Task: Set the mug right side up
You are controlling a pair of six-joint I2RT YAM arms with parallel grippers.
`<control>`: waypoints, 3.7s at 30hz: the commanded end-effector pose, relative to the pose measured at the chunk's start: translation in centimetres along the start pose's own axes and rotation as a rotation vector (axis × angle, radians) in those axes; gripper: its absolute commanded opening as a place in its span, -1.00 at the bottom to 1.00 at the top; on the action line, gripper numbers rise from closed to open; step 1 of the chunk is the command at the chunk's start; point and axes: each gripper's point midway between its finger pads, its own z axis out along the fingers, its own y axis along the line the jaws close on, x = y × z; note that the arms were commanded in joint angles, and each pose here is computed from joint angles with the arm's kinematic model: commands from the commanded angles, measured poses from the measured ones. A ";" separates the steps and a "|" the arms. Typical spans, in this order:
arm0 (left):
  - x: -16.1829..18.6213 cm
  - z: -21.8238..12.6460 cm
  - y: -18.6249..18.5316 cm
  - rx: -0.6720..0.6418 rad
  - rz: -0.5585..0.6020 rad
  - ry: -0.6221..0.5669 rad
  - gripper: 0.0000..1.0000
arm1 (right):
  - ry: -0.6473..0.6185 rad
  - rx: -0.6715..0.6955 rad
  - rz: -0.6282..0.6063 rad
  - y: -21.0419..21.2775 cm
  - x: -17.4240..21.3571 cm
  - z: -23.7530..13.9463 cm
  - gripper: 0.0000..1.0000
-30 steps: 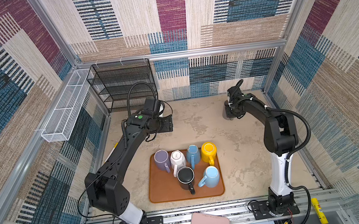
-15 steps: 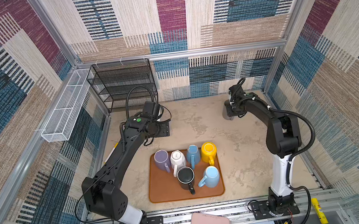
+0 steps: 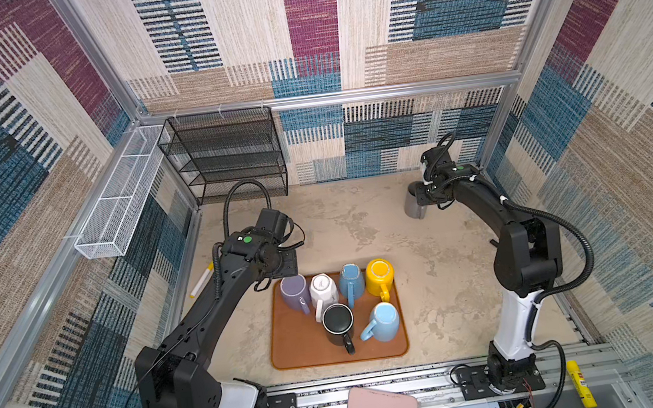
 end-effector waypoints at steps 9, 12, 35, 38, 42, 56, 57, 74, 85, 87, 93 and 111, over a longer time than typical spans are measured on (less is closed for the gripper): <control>8.1 3.0 1.9 -0.055 -0.121 0.232 0.14 | -0.077 -0.024 -0.011 0.3 -1.2 -1.9 -0.35; 10.2 4.0 2.4 -0.081 -0.142 0.286 0.10 | -0.091 -0.054 -0.013 0.8 -1.4 -2.4 -0.38; 14.1 8.5 3.0 -0.096 -0.229 0.340 -0.12 | 0.101 -0.444 -0.015 13.1 15.9 -7.0 -0.73; 14.0 8.6 3.2 -0.109 -0.229 0.328 -0.13 | 0.160 -0.462 0.008 14.0 19.0 -6.7 -0.74; 14.3 9.0 3.6 -0.118 -0.245 0.330 -0.13 | 0.203 -0.494 0.028 14.7 21.6 -6.6 -0.74; 14.6 9.7 3.6 -0.112 -0.253 0.328 -0.23 | 0.305 -0.450 0.017 14.8 26.8 -5.2 -0.59; 14.6 9.7 3.7 -0.113 -0.252 0.326 -0.24 | 0.306 -0.445 0.015 14.7 27.0 -5.0 -0.59; 14.3 10.1 3.7 -0.122 -0.249 0.324 -0.29 | 0.361 -0.429 -0.001 14.5 29.2 -3.3 -0.63; 13.1 8.8 5.3 -0.192 -0.273 0.269 -0.25 | 0.379 -0.449 -0.007 14.8 29.7 -3.2 -0.72; 13.1 8.8 5.6 -0.206 -0.277 0.265 -0.25 | 0.382 -0.447 -0.008 14.8 29.8 -3.2 -0.73; 13.9 9.4 6.2 -0.216 -0.296 0.291 -0.29 | 0.381 -0.444 -0.008 14.8 29.7 -3.2 -0.78; 14.0 11.3 3.8 -0.085 -0.304 0.324 -0.64 | 0.385 -0.424 -0.001 14.8 29.3 -3.0 -1.00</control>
